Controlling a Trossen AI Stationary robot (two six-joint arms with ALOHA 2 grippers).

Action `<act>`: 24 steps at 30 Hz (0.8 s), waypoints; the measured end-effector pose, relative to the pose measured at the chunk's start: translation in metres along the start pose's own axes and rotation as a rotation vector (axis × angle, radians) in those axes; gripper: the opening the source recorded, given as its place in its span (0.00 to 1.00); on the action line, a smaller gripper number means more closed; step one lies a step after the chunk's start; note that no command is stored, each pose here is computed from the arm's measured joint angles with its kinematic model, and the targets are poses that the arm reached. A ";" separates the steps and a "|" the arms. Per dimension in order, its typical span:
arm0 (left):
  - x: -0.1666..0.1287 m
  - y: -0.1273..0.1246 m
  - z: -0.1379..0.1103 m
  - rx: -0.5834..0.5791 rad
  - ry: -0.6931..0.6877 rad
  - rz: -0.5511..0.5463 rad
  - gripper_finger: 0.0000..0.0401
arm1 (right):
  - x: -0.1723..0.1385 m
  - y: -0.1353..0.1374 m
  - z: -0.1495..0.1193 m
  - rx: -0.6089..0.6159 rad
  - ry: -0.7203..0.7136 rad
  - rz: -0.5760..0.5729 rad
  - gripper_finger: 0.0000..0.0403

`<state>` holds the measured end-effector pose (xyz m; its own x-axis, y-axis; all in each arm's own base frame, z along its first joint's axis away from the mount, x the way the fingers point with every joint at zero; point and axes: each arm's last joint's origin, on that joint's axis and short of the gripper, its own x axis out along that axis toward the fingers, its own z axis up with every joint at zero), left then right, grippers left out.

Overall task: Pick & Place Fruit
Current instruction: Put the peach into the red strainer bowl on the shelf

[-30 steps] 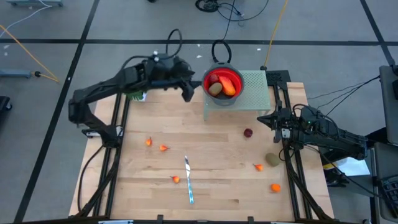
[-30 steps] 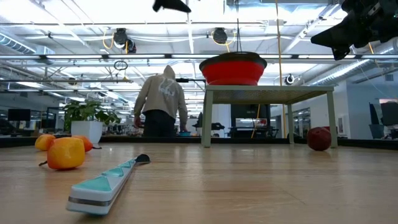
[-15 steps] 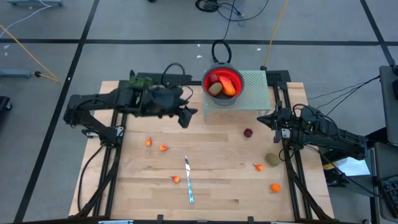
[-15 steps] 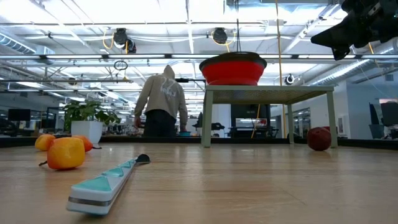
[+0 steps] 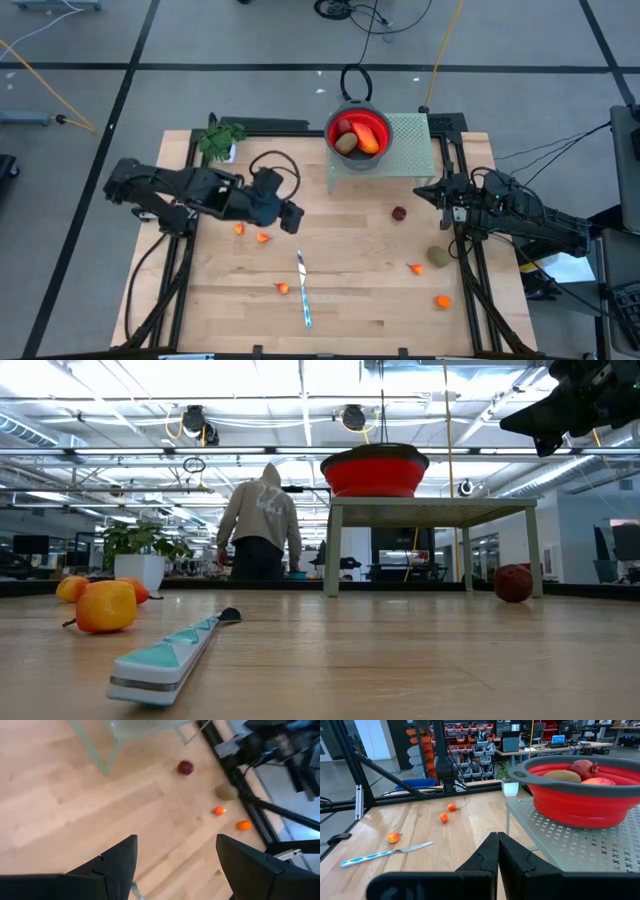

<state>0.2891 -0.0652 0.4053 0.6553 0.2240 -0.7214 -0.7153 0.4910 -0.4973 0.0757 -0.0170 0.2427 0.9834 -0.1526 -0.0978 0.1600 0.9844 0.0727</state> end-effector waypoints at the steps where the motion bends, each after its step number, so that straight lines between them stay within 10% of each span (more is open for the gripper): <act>1: 0.000 0.001 -0.004 -0.007 0.013 0.017 0.68 | 0.000 0.000 0.000 0.000 0.000 0.000 0.00; 24: 0.068 -0.005 -0.059 -0.097 0.295 0.333 0.68 | 0.000 0.000 -0.001 0.004 0.007 0.000 0.00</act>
<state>0.3229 -0.1022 0.3296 0.2989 0.1001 -0.9490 -0.9038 0.3489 -0.2479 0.0757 -0.0170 0.2421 0.9828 -0.1521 -0.1046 0.1604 0.9841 0.0767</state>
